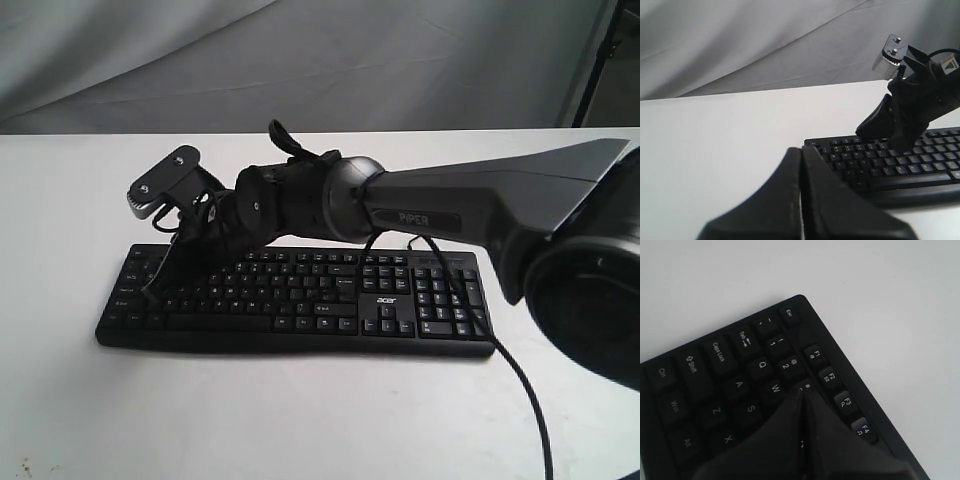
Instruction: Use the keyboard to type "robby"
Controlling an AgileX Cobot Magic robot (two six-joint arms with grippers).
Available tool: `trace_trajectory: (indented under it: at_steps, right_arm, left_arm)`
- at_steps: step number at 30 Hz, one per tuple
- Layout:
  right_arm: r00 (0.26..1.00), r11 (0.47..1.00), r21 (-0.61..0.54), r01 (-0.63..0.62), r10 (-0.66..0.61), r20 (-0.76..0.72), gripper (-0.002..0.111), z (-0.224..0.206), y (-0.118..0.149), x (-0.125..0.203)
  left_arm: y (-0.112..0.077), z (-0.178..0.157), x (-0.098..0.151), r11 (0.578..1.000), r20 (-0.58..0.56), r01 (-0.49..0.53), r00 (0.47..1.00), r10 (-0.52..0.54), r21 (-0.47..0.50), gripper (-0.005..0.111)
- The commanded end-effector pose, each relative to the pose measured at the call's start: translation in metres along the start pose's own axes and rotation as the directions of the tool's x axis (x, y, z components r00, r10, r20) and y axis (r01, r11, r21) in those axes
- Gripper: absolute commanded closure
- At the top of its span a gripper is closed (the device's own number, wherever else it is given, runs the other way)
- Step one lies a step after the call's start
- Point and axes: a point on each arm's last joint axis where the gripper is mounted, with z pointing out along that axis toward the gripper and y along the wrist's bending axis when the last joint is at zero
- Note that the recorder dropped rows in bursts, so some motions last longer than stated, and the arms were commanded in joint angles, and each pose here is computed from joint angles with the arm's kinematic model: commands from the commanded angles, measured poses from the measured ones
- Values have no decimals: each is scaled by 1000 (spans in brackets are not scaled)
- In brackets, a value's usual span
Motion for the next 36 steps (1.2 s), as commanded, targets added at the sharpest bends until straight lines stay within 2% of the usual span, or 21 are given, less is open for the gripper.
trace_trajectory:
  at_steps: [1, 13, 36]
  right_arm:
    - [1000, 1000, 0, 13, -13, -9, 108, 4, -1, 2]
    - [1000, 1000, 19, 14, -14, -22, 108, 8, -13, 8]
    - [999, 1000, 13, 19, -19, -29, 108, 15, -7, 13]
  left_arm:
    - [0, 0, 1, 1000, 7, -3, 1000, 3, 5, 107]
    - [0, 0, 1, 1000, 7, -3, 1000, 3, 5, 107]
    - [0, 0, 1, 1000, 7, -3, 1000, 3, 5, 107]
